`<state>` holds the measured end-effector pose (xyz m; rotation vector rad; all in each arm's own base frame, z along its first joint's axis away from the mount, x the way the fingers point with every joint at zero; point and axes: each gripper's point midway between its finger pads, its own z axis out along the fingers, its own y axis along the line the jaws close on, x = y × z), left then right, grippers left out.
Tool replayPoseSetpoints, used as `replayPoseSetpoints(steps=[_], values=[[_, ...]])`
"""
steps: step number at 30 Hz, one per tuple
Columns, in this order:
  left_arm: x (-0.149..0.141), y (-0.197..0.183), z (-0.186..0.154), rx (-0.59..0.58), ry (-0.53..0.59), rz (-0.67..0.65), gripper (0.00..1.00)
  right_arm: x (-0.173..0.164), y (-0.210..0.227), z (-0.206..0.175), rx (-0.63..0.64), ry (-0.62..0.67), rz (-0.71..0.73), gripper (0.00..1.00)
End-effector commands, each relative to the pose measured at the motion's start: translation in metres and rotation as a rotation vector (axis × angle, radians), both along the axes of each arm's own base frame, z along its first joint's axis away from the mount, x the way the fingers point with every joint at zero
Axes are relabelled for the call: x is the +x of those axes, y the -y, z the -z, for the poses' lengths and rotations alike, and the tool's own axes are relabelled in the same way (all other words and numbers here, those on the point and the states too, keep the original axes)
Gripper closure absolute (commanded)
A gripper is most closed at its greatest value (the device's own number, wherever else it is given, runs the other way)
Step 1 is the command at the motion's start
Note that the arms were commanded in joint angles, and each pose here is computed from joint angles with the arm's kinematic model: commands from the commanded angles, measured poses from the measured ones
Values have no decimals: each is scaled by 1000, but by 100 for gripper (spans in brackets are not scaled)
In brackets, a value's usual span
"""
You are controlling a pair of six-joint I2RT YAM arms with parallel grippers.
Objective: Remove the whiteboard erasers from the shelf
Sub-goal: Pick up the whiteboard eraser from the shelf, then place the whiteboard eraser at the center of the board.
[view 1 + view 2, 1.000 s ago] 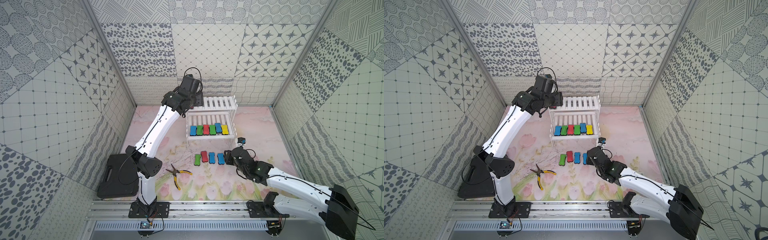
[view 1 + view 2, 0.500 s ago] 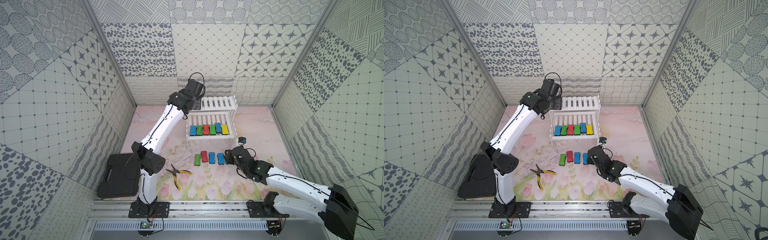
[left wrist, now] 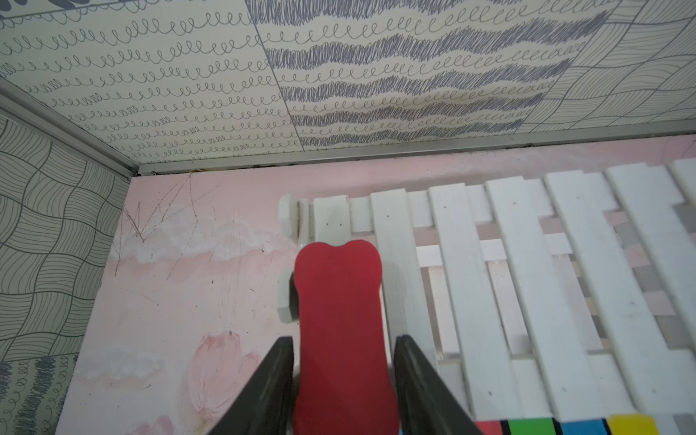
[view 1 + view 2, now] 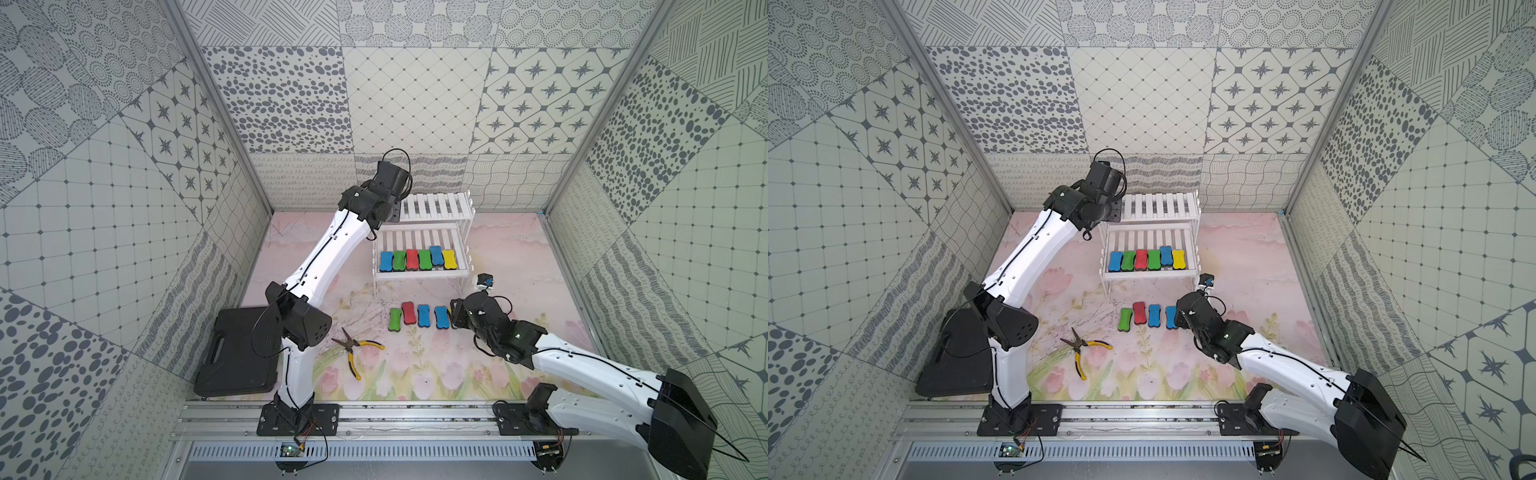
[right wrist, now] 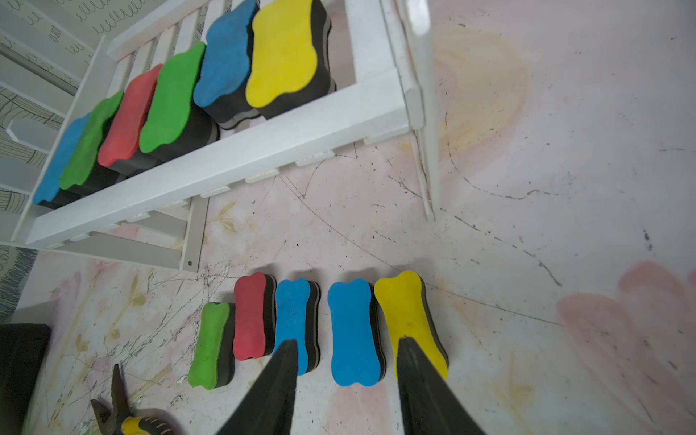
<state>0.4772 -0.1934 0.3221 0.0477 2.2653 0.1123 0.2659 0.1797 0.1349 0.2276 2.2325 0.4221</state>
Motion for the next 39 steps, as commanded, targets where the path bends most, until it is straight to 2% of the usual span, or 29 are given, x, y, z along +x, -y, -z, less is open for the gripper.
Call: replayPoseSetpoints(steps=[1,5,9,15,19,25,30,32,35,39], values=[[1,-1,0,14,6,-7,49,5,-3,-12,31,37,1,53],[2,0,4,21,-3,-9,52,5,-2,-13,31,40,2,53],[2,2,7,12,-11,-4,60,5,-2,-13,32,40,3,53],[-4,0,-13,-42,30,-12,65,5,0,-18,43,52,5,53],[-21,2,-42,-115,91,5,66,6,1,-21,45,59,6,53],[-63,-11,-54,-230,130,10,66,6,0,-23,52,59,2,53],[-108,-32,-22,-238,104,-9,65,6,0,-20,52,55,-1,53],[-127,-40,3,-228,71,-21,66,6,-1,-18,52,51,-3,53],[-153,-44,30,-203,70,-24,65,6,-3,-15,51,45,-11,53],[-179,-46,60,-242,21,-61,66,7,-5,-13,49,40,-13,53]])
